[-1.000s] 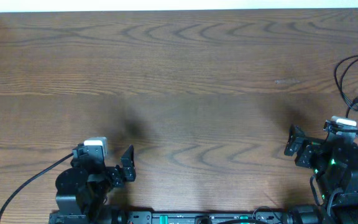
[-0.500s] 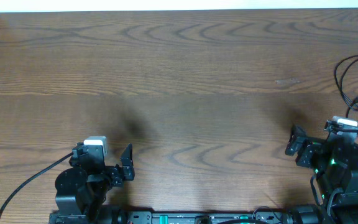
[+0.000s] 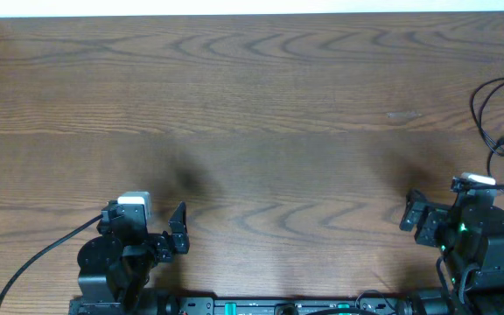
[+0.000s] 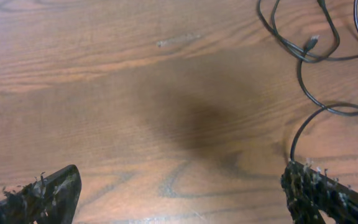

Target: Untangle cables

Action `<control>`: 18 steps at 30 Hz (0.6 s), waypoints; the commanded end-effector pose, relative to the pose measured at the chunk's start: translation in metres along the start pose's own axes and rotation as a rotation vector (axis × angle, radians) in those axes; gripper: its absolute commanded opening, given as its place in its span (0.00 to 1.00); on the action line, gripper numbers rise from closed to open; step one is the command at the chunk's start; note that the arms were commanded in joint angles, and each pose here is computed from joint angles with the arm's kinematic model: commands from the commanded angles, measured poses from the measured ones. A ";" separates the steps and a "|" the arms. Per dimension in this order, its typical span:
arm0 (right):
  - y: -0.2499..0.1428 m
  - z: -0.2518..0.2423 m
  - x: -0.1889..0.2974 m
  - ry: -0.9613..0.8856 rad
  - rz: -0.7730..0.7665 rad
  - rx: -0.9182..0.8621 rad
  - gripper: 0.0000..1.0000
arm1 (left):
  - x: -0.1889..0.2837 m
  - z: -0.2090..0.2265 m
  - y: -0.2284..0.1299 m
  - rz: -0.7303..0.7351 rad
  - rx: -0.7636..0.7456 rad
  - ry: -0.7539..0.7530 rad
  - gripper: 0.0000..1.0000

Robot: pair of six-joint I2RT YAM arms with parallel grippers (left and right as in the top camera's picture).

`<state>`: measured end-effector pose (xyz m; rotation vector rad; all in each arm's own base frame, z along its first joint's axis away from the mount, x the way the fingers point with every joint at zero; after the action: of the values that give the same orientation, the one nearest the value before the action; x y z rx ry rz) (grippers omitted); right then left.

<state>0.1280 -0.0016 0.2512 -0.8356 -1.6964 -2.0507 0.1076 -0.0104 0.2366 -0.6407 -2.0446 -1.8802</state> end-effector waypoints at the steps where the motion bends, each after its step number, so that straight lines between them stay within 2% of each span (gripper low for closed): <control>1: -0.004 -0.001 -0.001 -0.011 0.013 0.005 0.99 | 0.001 0.001 0.000 -0.009 -0.010 0.011 0.98; 18: -0.008 -0.002 0.000 -0.019 0.038 0.009 0.99 | 0.001 0.001 0.000 -0.009 -0.010 0.011 0.98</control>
<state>0.1240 -0.0019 0.2466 -0.8712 -1.6798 -2.0180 0.1076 -0.0104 0.2366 -0.6407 -2.0446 -1.8802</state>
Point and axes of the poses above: each gripper's point midway between its finger pads, its own x axis back along the fingers, its own z axis along the line the jaws close on, y = z × x, the point moved 9 cm from there along x, back along the fingers, and after that the axes turned 2 degrees about -x, right-handed, at the moved point
